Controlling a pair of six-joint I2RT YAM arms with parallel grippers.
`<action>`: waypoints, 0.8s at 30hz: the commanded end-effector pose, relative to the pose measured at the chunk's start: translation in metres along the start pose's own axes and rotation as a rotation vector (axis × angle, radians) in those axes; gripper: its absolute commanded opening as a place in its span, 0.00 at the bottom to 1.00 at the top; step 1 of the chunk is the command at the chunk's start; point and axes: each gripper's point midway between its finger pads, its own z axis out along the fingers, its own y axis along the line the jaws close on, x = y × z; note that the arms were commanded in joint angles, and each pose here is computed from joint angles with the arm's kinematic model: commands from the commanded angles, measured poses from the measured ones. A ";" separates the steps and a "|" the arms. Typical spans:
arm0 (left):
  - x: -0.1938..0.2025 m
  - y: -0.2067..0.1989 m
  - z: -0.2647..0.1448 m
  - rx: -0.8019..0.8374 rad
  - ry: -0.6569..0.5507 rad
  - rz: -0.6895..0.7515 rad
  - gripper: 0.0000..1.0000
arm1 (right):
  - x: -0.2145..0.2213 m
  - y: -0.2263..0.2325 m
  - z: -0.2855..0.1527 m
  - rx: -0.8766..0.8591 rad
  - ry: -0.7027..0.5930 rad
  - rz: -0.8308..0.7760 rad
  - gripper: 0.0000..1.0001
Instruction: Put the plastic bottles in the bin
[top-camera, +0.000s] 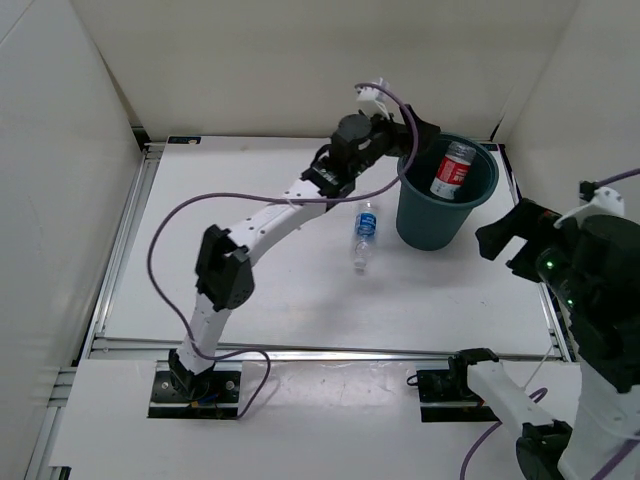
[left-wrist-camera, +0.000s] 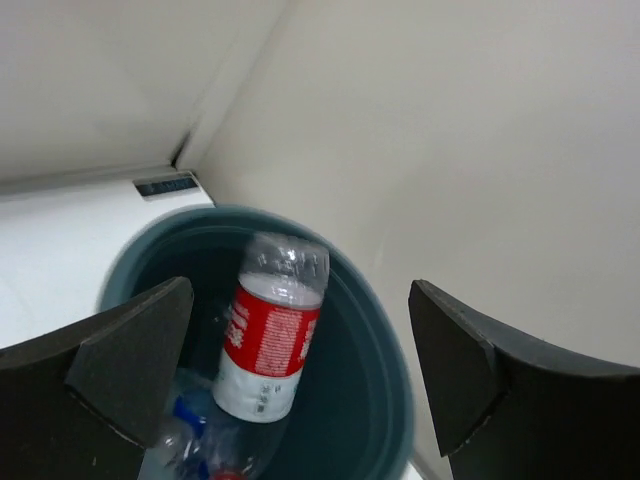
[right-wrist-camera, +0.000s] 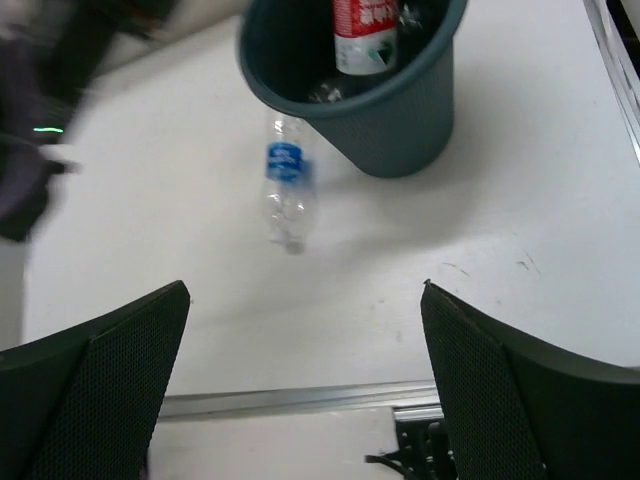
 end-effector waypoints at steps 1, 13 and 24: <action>-0.088 -0.038 -0.060 -0.025 -0.095 0.128 1.00 | -0.008 -0.005 0.021 0.008 -0.078 -0.060 1.00; -0.134 0.024 -0.293 -0.581 -0.194 0.282 1.00 | 0.055 0.069 0.164 -0.125 0.136 -0.219 1.00; -0.106 0.067 -0.426 -0.820 -0.117 0.209 1.00 | 0.184 0.130 0.247 -0.013 0.393 -0.632 1.00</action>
